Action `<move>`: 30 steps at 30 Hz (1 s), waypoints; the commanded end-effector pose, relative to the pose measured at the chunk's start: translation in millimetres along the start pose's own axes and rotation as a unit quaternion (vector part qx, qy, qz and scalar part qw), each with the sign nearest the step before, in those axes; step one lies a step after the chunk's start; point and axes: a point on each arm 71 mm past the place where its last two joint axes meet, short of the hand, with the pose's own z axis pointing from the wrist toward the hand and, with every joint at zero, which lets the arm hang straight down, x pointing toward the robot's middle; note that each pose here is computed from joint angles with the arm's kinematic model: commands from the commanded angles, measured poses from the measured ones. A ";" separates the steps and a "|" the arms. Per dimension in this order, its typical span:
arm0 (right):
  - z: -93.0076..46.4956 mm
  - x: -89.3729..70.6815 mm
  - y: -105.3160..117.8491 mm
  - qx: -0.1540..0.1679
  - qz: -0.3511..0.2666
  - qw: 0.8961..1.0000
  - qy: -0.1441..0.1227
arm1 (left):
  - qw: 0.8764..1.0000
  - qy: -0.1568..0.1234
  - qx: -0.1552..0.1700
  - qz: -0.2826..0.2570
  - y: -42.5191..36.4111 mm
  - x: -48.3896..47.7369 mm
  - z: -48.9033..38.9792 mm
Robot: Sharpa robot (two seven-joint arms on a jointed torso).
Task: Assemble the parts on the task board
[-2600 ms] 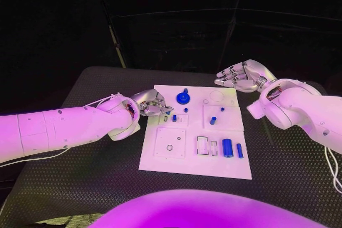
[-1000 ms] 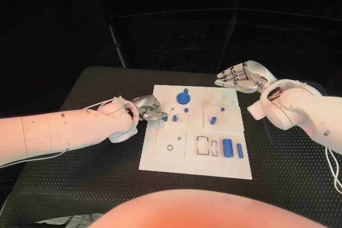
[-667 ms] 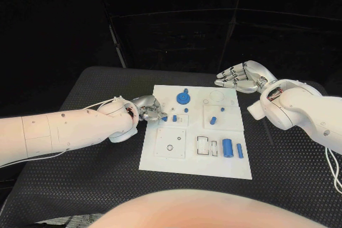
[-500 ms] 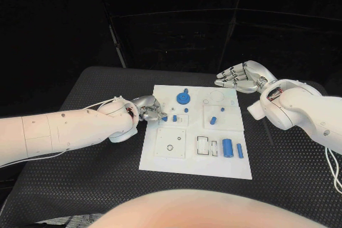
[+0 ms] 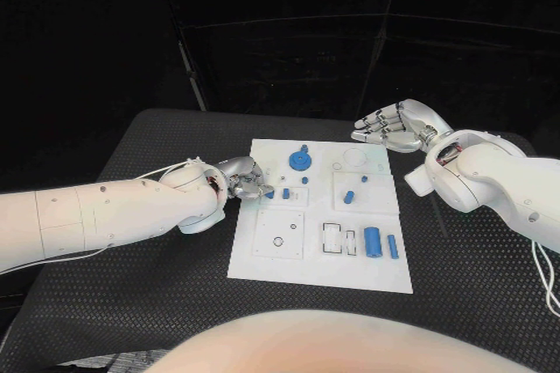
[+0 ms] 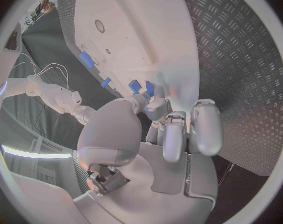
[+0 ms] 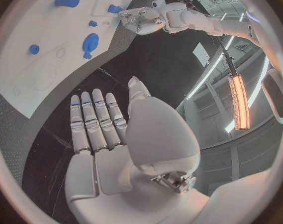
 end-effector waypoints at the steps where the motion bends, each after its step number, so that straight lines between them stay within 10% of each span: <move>1: 0.5 0.4 1.9 -0.005 0.002 1.000 0.003 | 1.000 0.010 0.007 0.002 -3.5 4.3 -0.6; 30: 0.5 0.5 1.7 -0.005 0.002 1.000 0.002 | 1.000 0.000 -0.013 -0.016 2.1 1.6 1.6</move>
